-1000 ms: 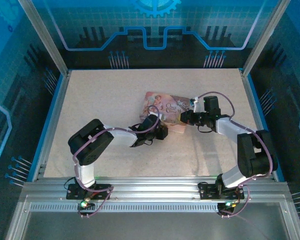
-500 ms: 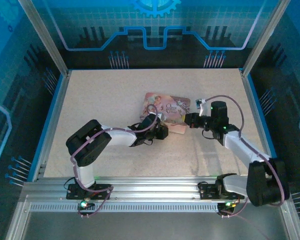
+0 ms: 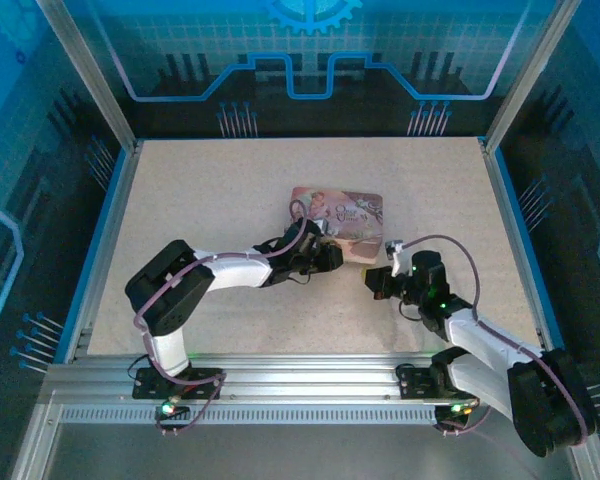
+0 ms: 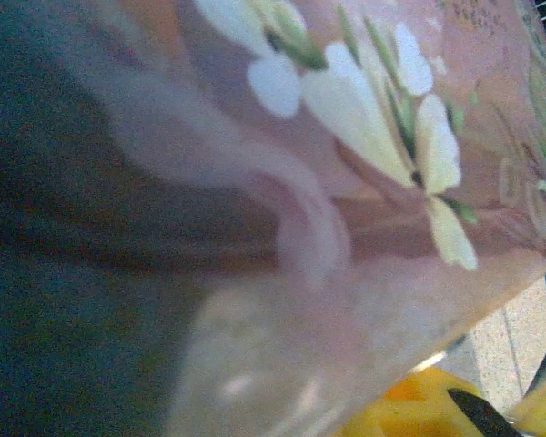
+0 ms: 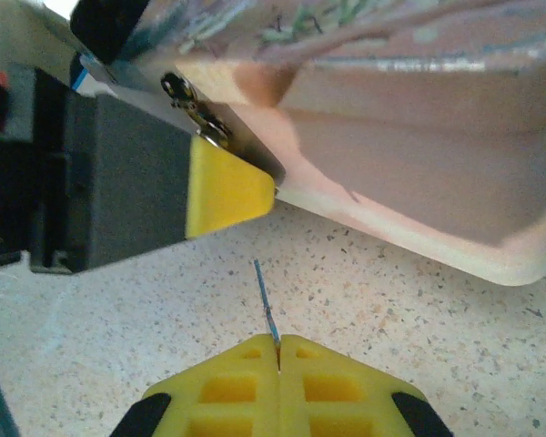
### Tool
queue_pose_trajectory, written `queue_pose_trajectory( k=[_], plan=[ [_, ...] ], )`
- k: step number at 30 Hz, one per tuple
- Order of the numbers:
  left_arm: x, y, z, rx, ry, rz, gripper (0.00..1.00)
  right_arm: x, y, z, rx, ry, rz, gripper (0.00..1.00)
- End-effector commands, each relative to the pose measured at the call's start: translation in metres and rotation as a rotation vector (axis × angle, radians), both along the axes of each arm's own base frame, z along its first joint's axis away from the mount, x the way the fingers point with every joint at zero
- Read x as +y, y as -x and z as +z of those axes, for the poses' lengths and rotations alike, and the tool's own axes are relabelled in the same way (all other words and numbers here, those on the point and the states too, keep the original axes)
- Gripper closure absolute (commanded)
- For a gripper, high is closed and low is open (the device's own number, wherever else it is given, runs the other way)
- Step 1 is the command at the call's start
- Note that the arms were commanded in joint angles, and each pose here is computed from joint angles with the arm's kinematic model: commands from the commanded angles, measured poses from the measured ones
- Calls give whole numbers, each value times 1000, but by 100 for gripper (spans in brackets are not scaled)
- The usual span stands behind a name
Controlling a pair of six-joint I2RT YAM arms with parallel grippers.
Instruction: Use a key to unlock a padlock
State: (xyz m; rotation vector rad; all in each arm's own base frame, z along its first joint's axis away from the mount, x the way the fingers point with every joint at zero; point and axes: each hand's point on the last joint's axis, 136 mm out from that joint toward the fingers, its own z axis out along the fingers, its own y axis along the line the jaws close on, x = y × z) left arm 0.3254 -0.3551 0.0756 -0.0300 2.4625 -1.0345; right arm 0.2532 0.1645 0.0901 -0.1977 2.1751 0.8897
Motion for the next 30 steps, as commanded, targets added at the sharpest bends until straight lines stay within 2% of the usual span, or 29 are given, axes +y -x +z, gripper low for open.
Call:
queue_pose_trajectory(
  k=[1,9,14,30],
  plan=[
    [-13,-5,48,-36,115,-12,85,6,-9,8,-112,11,11,97],
    [-18,-2,60,-9,167,-14,88,19,-17,-3,-166,65,85,97],
    [-20,-1,64,9,196,-14,90,31,-24,-6,-170,45,132,98],
    [-16,-3,64,17,202,10,91,35,-27,-14,-176,52,150,98]
  ],
)
